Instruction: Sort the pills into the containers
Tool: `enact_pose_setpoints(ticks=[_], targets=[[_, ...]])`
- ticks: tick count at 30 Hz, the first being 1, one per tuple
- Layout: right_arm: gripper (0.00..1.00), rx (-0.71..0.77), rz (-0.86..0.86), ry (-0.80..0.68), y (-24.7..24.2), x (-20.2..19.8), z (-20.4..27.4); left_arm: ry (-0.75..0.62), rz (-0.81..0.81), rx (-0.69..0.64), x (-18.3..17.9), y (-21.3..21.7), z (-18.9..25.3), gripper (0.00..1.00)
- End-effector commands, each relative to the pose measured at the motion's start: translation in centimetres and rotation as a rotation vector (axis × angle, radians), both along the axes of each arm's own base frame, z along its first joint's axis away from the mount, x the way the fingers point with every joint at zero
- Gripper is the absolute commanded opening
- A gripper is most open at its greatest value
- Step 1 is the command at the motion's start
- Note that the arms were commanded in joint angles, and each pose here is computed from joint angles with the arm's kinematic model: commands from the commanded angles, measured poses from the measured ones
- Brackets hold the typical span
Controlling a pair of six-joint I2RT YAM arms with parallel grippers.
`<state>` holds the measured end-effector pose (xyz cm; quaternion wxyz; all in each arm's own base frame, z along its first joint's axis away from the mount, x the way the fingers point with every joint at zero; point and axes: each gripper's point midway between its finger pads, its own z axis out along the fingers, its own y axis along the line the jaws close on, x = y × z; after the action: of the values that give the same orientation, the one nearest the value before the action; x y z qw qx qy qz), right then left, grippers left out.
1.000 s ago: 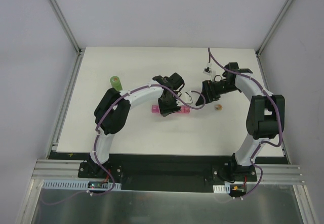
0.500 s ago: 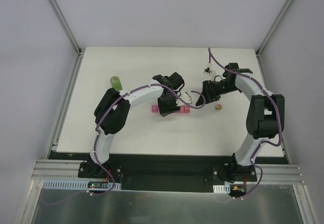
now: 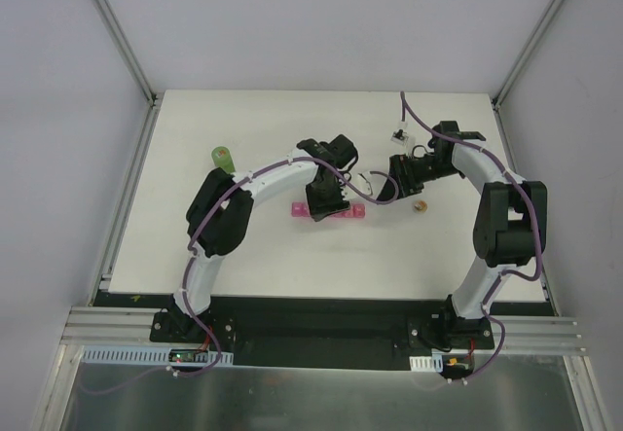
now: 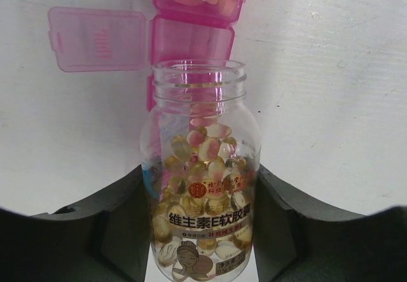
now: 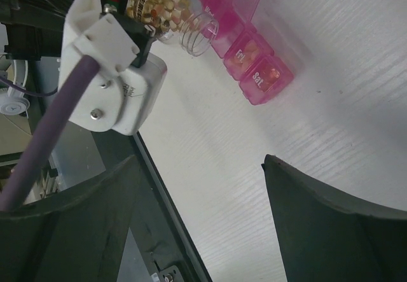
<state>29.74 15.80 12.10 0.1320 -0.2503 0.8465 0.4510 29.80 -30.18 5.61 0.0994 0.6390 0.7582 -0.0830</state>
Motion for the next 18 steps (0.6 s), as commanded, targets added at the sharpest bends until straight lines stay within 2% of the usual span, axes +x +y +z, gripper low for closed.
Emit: enact_pose_setpoints(ticks=[1,18], targets=[[0.81,0.037,0.009,-0.028,0.21,0.60,1.26,0.028,-0.015,0.028,-0.38,0.30,-0.06,0.00],[0.81,0.043,0.008,-0.024,0.23,0.64,1.28,0.012,-0.014,0.069,0.05,0.81,-0.41,0.00]])
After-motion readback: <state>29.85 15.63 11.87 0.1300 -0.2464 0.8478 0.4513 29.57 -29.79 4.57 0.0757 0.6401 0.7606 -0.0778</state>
